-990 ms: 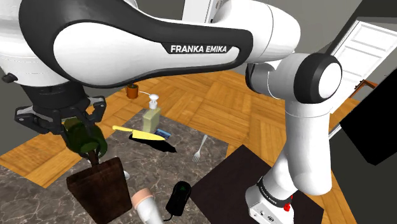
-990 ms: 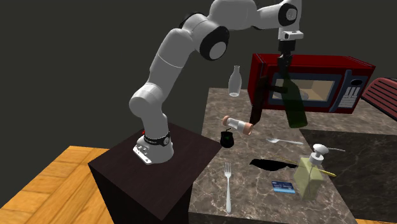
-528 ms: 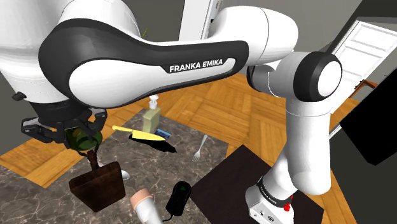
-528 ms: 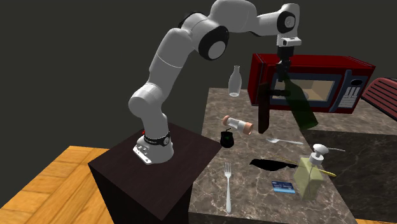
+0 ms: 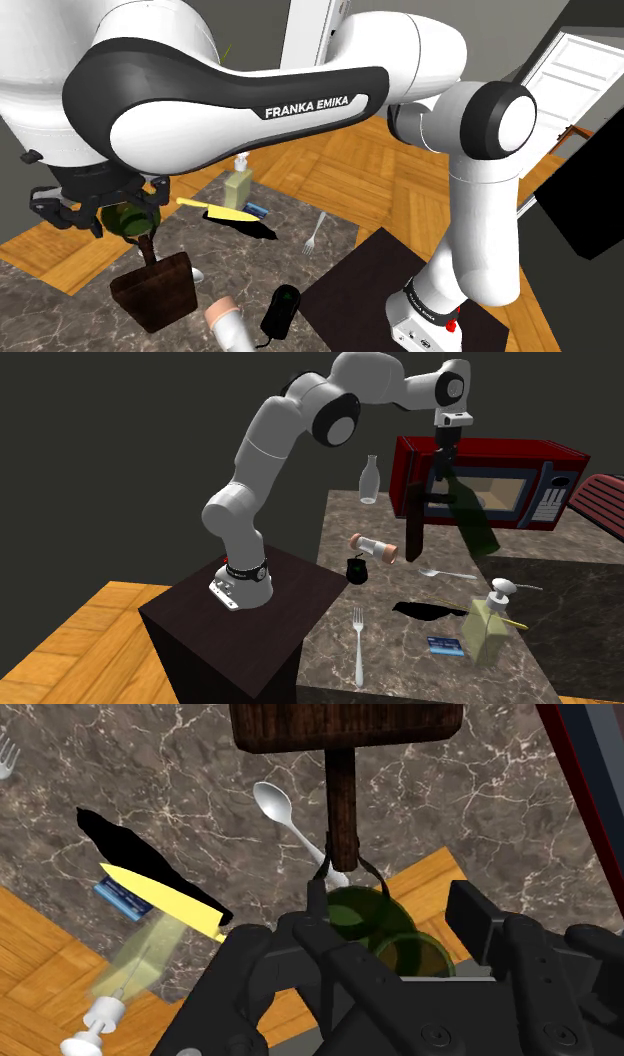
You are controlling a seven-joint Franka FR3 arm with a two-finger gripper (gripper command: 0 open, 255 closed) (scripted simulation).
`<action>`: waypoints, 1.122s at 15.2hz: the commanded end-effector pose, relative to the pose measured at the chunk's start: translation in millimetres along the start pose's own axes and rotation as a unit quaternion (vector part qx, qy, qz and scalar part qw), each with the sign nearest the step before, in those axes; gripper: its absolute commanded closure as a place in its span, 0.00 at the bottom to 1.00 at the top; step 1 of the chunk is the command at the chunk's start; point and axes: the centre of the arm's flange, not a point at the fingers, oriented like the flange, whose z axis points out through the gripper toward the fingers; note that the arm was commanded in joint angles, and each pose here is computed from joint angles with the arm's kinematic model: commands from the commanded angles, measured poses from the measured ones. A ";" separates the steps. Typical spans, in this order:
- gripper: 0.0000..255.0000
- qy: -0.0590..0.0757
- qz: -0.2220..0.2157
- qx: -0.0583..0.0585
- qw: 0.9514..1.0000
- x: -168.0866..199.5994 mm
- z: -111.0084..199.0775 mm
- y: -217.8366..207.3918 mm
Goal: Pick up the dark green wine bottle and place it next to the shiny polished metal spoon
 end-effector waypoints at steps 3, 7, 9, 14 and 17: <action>0.00 -0.002 -0.001 -0.003 1.000 -0.4 3.7 -0.9; 0.00 -0.002 -0.001 -0.003 1.000 0.0 -23.0 -0.3; 0.00 -0.002 -0.001 -0.003 1.000 0.1 -46.6 -0.4; 0.00 -0.002 -0.001 -0.003 1.000 0.1 -46.6 -0.4; 0.00 -0.002 -0.001 -0.003 1.000 0.1 -46.6 -0.4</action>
